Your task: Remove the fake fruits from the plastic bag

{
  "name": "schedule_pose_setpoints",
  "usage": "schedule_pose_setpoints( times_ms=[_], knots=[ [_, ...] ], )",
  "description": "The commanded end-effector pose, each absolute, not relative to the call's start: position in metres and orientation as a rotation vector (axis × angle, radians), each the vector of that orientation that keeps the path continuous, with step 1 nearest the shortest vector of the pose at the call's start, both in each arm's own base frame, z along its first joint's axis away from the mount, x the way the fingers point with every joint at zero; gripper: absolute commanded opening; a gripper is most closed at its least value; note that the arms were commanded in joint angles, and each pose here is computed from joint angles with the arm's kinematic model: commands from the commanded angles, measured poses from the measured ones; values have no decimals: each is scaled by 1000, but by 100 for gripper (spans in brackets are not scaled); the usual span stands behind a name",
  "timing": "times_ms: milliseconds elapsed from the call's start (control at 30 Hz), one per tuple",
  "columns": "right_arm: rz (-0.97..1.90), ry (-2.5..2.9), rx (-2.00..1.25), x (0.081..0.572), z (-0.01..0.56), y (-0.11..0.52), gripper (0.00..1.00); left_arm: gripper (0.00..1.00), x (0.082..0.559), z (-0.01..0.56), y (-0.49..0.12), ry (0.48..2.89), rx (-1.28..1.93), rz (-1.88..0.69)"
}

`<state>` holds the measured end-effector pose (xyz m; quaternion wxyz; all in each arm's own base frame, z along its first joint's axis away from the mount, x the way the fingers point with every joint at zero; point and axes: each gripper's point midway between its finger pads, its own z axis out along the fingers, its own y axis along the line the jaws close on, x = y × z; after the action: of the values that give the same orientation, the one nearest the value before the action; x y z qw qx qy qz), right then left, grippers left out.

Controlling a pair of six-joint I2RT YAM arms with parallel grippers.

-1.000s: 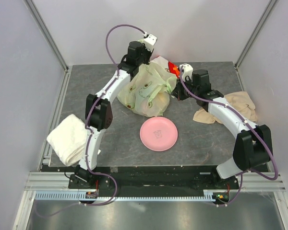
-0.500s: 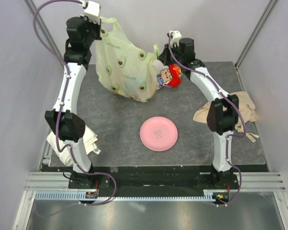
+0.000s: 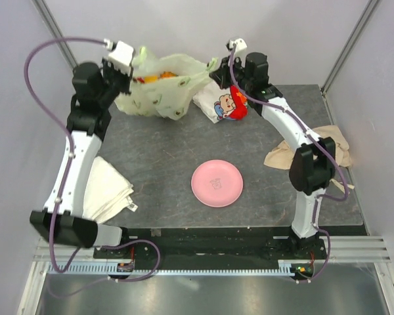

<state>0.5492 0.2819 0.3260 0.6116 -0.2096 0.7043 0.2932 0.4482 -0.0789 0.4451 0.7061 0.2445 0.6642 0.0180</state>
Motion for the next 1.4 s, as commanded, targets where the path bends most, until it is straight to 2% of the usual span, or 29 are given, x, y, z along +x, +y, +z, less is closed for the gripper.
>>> schedule_pose_setpoints(
  times_ms=[0, 67, 100, 200, 333, 400, 433, 500, 533, 600, 633, 700, 733, 800, 933, 967, 1100, 1367],
  knots=[
    [650, 1771, -591, 497, 257, 261, 0, 2, 385, 343, -87, 1702, 556, -103],
    [623, 1851, -596, 469, 239, 245, 0, 2, 361, 305, -87, 1799, 543, -153],
    [605, 1938, -622, 450, 201, 237, 0, 2, 345, 280, -92, 1853, 557, -211],
    [586, 2053, -676, 398, 171, 215, 0, 2, 317, 234, -104, 1966, 613, -332],
    [495, 2174, -698, 361, 157, 188, 1, 2, 299, 224, -104, 1987, 591, -362],
    [466, 2175, -692, 354, 174, 182, 16, 2, 296, 226, -98, 1975, 578, -324],
    [454, 2168, -697, 354, 182, 180, 31, 2, 291, 237, -95, 1946, 565, -304],
    [448, 2128, -719, 351, 215, 180, 38, 5, 281, 262, -93, 1894, 555, -296],
    [431, 2105, -749, 352, 226, 179, 47, 14, 273, 269, -94, 1879, 569, -304],
    [422, 2068, -773, 351, 256, 179, 54, 25, 252, 300, -94, 1766, 590, -294],
    [443, 2050, -799, 349, 265, 183, 56, 39, 244, 310, -94, 1729, 592, -292],
    [461, 2002, -811, 351, 288, 191, 57, 52, 224, 334, -93, 1630, 597, -283],
    [472, 1984, -806, 351, 297, 195, 58, 62, 218, 341, -92, 1608, 591, -283],
    [523, 1936, -813, 348, 314, 211, 58, 65, 209, 352, -96, 1573, 608, -307],
    [617, 1850, -925, 330, 315, 261, 56, 90, 213, 349, -112, 1630, 679, -403],
    [640, 1849, -944, 328, 312, 268, 55, 93, 215, 351, -115, 1639, 693, -423],
    [693, 1883, -1032, 330, 285, 295, 49, 99, 221, 341, -128, 1687, 773, -504],
    [772, 1952, -1033, 375, 245, 346, 40, 99, 249, 318, -138, 1769, 837, -507]
  ],
)
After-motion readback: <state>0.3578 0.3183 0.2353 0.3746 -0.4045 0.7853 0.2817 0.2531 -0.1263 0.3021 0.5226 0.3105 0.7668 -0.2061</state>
